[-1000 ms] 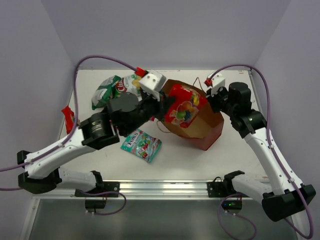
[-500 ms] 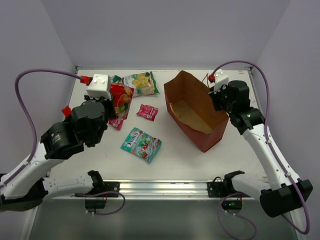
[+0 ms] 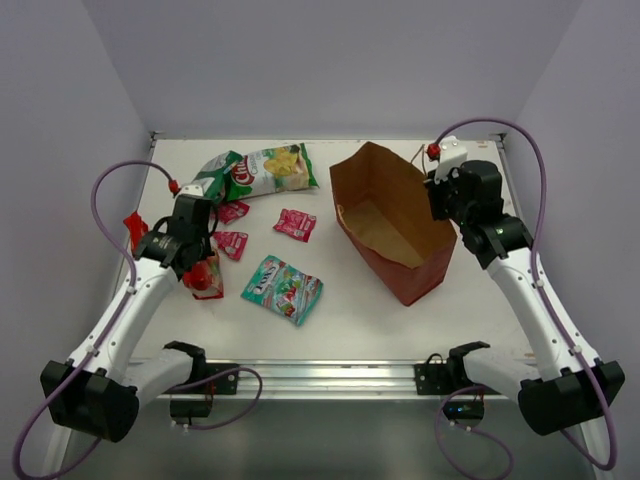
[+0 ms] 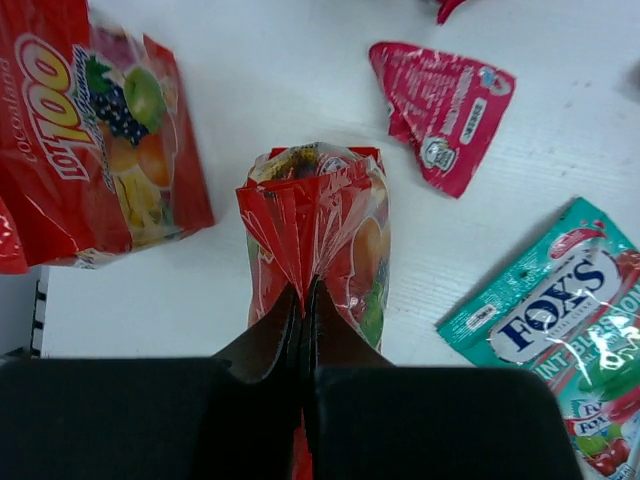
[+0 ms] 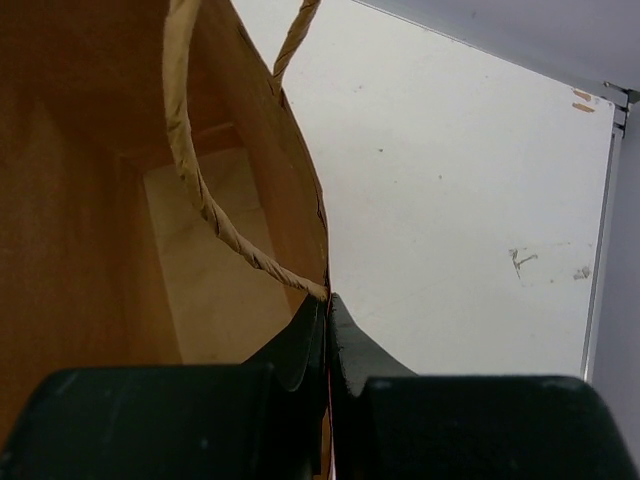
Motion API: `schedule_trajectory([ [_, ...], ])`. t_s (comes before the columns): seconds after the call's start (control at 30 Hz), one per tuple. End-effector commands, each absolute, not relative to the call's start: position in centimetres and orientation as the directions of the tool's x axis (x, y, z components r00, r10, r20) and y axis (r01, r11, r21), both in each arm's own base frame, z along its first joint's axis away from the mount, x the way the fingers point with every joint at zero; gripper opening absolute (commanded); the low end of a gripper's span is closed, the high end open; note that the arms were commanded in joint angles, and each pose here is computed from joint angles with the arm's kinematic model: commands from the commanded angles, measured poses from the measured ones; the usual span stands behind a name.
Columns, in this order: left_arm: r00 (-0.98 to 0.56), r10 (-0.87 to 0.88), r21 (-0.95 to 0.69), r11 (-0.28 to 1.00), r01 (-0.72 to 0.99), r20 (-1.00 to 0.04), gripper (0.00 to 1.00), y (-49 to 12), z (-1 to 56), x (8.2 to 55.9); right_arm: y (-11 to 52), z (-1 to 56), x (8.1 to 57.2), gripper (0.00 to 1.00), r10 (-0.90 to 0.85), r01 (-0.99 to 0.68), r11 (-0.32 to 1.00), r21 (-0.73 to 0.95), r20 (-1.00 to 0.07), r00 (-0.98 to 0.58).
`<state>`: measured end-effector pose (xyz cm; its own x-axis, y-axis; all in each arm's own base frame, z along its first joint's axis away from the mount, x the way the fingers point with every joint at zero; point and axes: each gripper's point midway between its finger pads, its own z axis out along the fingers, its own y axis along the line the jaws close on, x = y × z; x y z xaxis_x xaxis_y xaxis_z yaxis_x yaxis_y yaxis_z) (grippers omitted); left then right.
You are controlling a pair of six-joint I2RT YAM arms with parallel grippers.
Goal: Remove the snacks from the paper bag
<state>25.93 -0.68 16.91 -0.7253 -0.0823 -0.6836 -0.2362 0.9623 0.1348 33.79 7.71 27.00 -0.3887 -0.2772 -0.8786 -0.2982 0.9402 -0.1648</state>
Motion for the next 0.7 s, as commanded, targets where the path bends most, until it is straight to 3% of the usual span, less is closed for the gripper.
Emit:
schedule_trajectory([
  [0.0, -0.717, -0.162, 0.05, 0.963, -0.266, -0.678, 0.02, -1.0, 16.1, 27.2, 6.5, 29.9, 34.6, 0.0, -0.159, -0.188, 0.977, -0.097, -0.923, -0.351],
  [0.17, -0.751, -0.186, 0.098, 0.943, -0.317, -0.634, 0.2, 0.5, 15.4, 26.4, 4.5, 32.5, 35.4, 0.0, 0.009, -0.072, 0.997, 0.034, -0.946, -0.325],
  [0.27, -0.771, -0.195, 0.176, 0.912, -0.369, -0.607, 0.24, 2.6, 15.5, 25.7, 3.4, 34.1, 36.3, 0.0, 0.116, -0.013, 0.992, 0.125, -0.947, -0.298],
  [0.43, -0.78, -0.208, 0.166, 0.914, -0.37, -0.59, 0.31, 2.7, 15.1, 25.9, 3.7, 34.8, 39.5, 0.0, 0.21, 0.0, 0.976, 0.22, -0.93, -0.302],
  [0.53, -0.789, -0.2, 0.157, 0.923, -0.35, -0.581, 0.52, 2.4, 15.1, 25.8, 4.1, 35.5, 41.5, 0.0, 0.247, -0.006, 0.966, 0.26, -0.922, -0.299],
  [0.57, -0.787, -0.196, 0.155, 0.926, -0.345, -0.585, 0.71, 2.4, 15.6, 25.8, 3.8, 35.7, 41.9, 0.0, 0.261, 0.014, 0.963, 0.269, -0.92, -0.291],
  [0.67, -0.74, -0.19, 0.106, 0.937, -0.333, -0.645, 1.0, 2.0, 18.7, 26.6, 2.6, 35.2, 43.7, 0.0, 0.301, 0.063, 0.953, 0.296, -0.906, -0.297],
])
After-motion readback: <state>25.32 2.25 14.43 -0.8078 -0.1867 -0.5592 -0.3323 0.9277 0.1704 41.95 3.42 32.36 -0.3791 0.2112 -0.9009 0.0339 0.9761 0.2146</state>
